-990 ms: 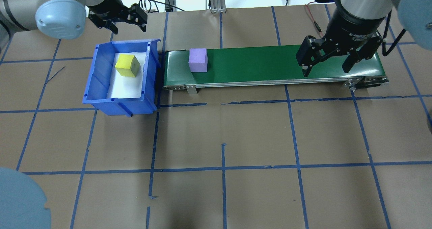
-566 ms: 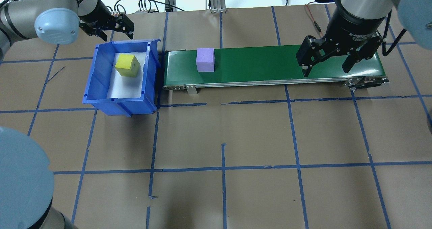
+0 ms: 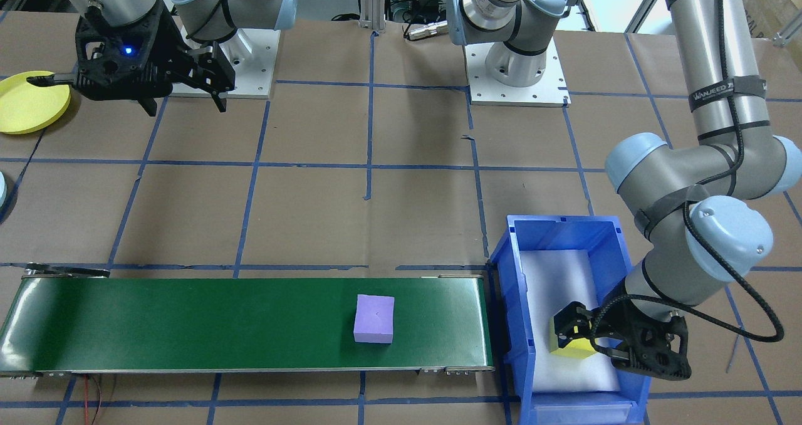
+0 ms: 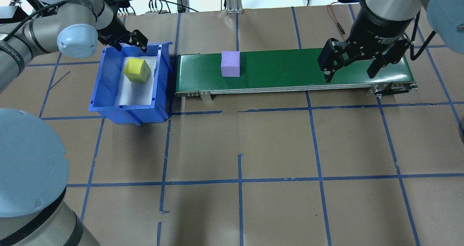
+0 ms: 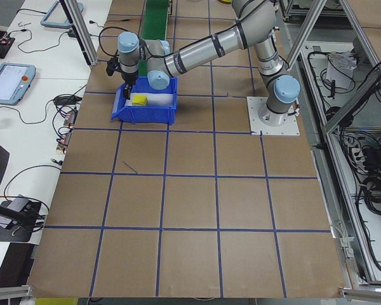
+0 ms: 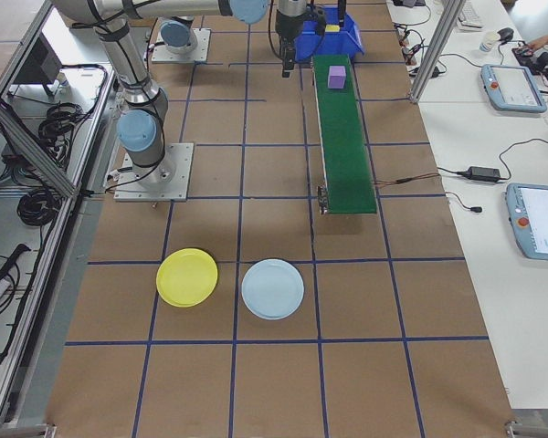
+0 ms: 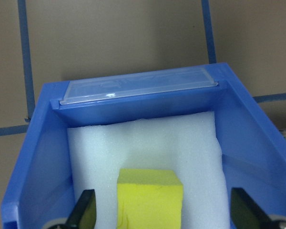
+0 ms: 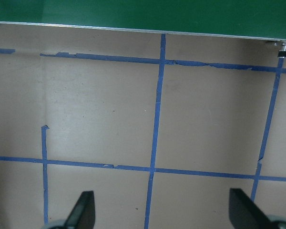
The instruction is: Move block left to right into plate
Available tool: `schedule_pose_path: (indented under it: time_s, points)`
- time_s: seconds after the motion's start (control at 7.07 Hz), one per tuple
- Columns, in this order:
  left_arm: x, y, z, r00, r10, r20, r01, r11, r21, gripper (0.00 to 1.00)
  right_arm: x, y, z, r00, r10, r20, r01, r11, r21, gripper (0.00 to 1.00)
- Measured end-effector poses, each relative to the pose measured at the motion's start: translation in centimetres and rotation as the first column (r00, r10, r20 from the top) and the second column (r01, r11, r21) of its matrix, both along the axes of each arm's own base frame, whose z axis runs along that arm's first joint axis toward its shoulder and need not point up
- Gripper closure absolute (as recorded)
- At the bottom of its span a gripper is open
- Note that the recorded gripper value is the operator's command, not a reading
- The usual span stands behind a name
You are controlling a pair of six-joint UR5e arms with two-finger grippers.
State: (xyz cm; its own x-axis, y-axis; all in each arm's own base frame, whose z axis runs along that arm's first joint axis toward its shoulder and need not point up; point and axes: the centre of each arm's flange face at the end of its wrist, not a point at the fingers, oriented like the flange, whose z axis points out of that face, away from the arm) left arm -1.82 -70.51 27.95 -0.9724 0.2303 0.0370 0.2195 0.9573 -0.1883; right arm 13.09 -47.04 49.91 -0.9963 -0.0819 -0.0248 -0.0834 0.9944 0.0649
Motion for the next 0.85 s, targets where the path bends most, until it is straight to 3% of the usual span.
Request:
schedule_pose_path:
  time_s: [0.28, 0.71, 0.85]
  points:
    - [-0.1, 0.6, -1.8, 0.997, -0.08, 0.008, 0.08, 0.997, 0.018, 0.0, 0.0, 0.0, 0.0, 1.0, 0.0, -0.001, 0.0, 1.0, 0.0, 0.0]
    - [-0.3, 2.0, -4.2, 0.996, -0.092, -0.001, 0.092, 0.994, 0.066, 0.01, 0.0, 0.0, 0.0, 1.0, 0.0, -0.002, 0.0, 1.0, 0.0, 0.0]
    - [-0.4, 2.3, -4.6, 0.996, -0.092, -0.003, 0.092, 0.993, 0.078, 0.16, 0.0, 0.0, 0.0, 1.0, 0.0, -0.002, 0.0, 1.0, 0.0, 0.0]
